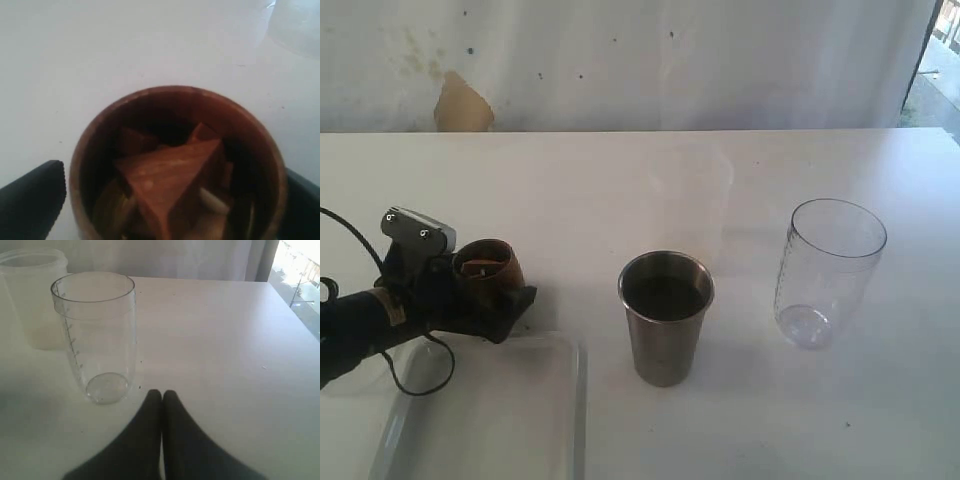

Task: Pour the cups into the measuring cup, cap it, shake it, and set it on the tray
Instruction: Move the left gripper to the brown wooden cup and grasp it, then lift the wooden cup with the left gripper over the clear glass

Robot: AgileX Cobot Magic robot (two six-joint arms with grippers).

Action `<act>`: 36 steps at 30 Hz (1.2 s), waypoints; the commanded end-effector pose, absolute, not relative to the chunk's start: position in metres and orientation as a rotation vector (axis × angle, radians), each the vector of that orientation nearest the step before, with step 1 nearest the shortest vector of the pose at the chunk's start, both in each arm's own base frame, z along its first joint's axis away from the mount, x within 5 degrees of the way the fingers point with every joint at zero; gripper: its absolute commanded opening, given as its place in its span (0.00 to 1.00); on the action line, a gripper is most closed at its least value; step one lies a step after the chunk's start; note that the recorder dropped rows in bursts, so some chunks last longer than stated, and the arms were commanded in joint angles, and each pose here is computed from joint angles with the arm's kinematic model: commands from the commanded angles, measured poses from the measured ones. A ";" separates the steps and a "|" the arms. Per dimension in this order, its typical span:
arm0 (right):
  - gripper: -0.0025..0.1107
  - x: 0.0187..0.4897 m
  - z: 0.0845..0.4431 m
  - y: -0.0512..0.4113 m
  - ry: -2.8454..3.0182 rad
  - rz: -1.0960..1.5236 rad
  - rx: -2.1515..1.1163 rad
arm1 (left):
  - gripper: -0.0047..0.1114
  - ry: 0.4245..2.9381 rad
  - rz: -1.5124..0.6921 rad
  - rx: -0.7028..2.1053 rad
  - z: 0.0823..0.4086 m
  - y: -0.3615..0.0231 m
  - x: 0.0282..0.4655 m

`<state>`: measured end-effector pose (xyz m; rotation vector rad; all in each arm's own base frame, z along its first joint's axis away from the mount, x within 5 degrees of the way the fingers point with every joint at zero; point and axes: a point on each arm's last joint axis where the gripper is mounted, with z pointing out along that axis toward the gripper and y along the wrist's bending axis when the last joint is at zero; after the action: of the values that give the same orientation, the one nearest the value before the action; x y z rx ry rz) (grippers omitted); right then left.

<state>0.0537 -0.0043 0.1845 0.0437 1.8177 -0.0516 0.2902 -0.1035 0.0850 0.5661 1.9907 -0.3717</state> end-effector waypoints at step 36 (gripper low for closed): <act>0.02 0.054 0.183 -0.004 1.818 -0.053 0.043 | 0.05 1.858 -0.416 0.575 0.068 -0.115 0.312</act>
<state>0.0537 -0.0043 0.1845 0.0437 1.8177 -0.0516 0.3131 -0.1103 0.0645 0.5309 1.9063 -0.3837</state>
